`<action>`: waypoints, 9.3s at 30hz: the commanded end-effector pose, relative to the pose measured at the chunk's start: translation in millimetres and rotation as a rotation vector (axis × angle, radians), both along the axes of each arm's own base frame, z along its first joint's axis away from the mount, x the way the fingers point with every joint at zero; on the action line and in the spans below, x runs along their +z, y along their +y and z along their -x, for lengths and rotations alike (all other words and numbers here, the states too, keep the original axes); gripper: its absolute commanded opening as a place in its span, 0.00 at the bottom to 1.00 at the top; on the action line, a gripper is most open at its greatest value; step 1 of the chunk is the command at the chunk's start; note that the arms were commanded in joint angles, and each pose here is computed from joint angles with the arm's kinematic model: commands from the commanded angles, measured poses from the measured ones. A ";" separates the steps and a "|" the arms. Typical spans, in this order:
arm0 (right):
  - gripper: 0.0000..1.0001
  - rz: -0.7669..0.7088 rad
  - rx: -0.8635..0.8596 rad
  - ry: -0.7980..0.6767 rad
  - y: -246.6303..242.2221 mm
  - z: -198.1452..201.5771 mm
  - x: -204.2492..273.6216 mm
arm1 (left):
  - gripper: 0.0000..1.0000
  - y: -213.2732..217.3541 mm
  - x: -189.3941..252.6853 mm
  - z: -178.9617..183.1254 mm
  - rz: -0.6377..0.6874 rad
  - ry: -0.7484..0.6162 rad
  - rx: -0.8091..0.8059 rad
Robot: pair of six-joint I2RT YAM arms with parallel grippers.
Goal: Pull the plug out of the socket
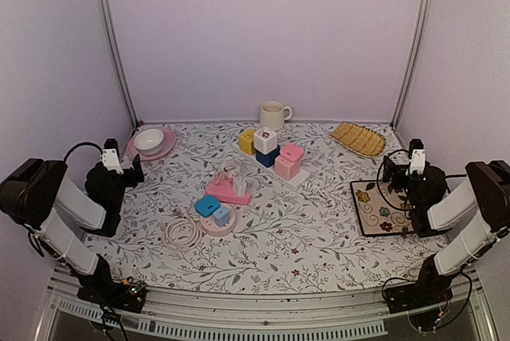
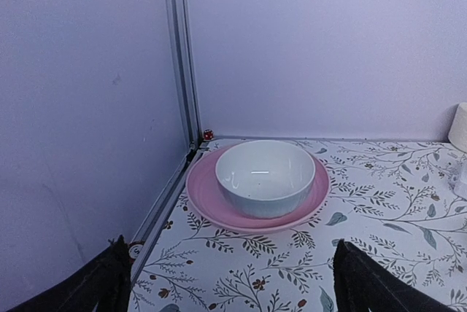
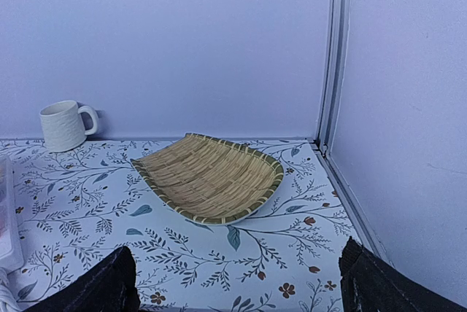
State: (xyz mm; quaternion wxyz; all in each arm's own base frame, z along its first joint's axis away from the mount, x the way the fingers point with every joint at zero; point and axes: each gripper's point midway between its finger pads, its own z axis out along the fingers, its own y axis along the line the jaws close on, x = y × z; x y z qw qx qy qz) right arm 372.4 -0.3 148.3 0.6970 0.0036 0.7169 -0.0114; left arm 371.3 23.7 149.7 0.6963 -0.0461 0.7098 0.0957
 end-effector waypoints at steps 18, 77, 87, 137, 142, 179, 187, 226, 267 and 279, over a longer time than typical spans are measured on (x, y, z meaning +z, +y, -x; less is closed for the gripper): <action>0.99 -0.043 -0.070 -0.051 -12.1 -7.8 65.3 | 0.97 -73.1 125.7 -8.2 0.231 0.026 -0.295; 0.84 0.095 0.915 0.721 530.7 124.6 -85.0 | 0.97 -206.0 -100.0 68.2 0.617 0.833 -0.500; 0.36 0.133 0.862 0.727 524.3 118.7 -90.5 | 0.97 -211.8 -100.3 74.5 0.602 0.847 -0.522; 0.64 0.168 0.701 0.881 450.8 189.8 -123.2 | 0.94 -309.1 -117.3 128.8 0.559 0.933 -0.687; 0.76 0.151 0.668 0.861 445.9 184.7 -108.9 | 0.94 -315.2 -115.5 121.5 0.517 0.936 -0.673; 0.64 0.064 0.626 0.910 421.6 189.3 -81.2 | 0.86 -315.6 -37.9 132.1 0.549 0.805 -0.721; 0.54 0.073 0.573 0.910 417.7 184.3 -82.5 | 0.72 -351.7 -73.6 154.5 0.567 0.941 -0.794; 0.34 -0.049 0.589 0.780 432.7 153.9 -37.2 | 0.82 -341.5 -72.1 144.8 0.442 0.966 -0.653; 0.30 -0.372 0.748 0.771 481.0 152.6 -13.1 | 0.06 -314.2 -78.3 150.9 0.958 0.874 -0.571; 0.30 -0.376 0.726 0.698 446.6 146.4 14.8 | 0.00 -293.1 -108.5 154.5 0.840 0.931 -0.453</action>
